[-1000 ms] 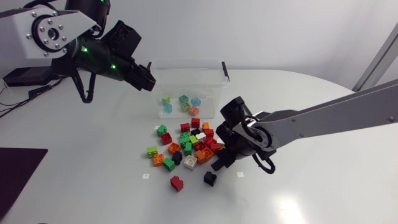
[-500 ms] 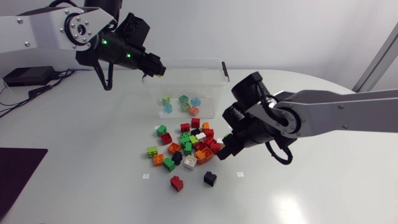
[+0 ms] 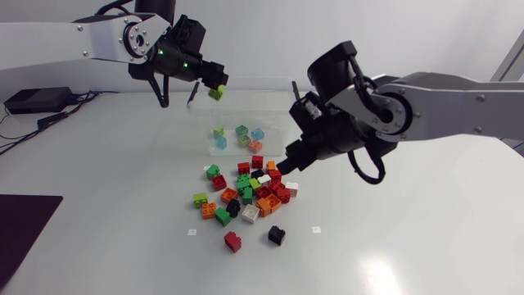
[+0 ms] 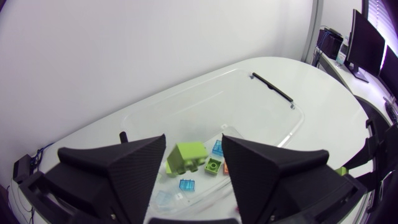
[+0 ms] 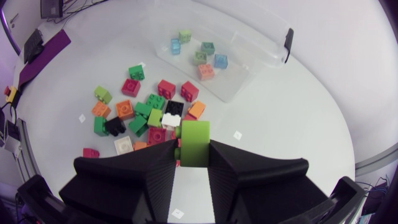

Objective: Place the duplo bricks in the container

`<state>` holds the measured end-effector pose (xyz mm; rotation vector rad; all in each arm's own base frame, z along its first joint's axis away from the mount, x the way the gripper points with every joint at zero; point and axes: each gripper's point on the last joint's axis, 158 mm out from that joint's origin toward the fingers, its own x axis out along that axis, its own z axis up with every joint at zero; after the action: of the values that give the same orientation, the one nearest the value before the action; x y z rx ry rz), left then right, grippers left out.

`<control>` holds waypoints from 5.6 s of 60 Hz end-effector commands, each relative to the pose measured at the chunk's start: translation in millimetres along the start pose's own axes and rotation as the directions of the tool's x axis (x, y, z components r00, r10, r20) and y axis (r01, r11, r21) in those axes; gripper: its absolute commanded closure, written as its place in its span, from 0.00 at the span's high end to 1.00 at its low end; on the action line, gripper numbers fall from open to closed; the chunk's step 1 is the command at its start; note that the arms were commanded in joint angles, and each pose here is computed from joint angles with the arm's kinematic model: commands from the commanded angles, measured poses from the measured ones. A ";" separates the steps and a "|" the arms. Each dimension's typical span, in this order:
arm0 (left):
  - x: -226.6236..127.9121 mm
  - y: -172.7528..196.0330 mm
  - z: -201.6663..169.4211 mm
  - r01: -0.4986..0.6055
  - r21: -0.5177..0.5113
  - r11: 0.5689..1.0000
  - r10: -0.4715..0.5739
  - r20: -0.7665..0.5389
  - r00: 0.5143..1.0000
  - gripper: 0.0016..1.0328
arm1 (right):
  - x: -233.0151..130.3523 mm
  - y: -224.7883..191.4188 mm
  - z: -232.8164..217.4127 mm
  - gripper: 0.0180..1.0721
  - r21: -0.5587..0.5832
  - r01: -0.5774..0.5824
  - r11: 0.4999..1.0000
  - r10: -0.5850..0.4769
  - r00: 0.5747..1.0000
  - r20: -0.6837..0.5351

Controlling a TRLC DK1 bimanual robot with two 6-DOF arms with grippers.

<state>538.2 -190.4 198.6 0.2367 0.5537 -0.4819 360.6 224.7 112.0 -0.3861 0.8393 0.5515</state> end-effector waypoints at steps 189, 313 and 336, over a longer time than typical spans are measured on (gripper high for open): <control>-25.9 -79.6 -288.7 0.588 0.463 0.663 -0.317 -0.539 0.781 0.52 | -28.9 11.4 -0.8 0.91 0.033 -0.059 0.998 0.054 0.989 0.141; -62.3 -41.3 -47.5 0.201 0.331 0.922 -0.185 -0.079 0.979 0.14 | 50.8 94.0 -134.0 0.26 -0.223 -0.238 0.945 0.158 0.933 -0.325; -5.5 -29.4 -19.8 0.182 0.230 0.956 -0.177 -0.044 0.983 0.15 | 19.0 65.1 -81.5 0.26 -0.186 -0.189 0.964 0.150 0.967 -0.205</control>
<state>494.8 -197.7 183.6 0.4588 0.5468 -0.7334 272.9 236.3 20.4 -0.5715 1.0553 0.7681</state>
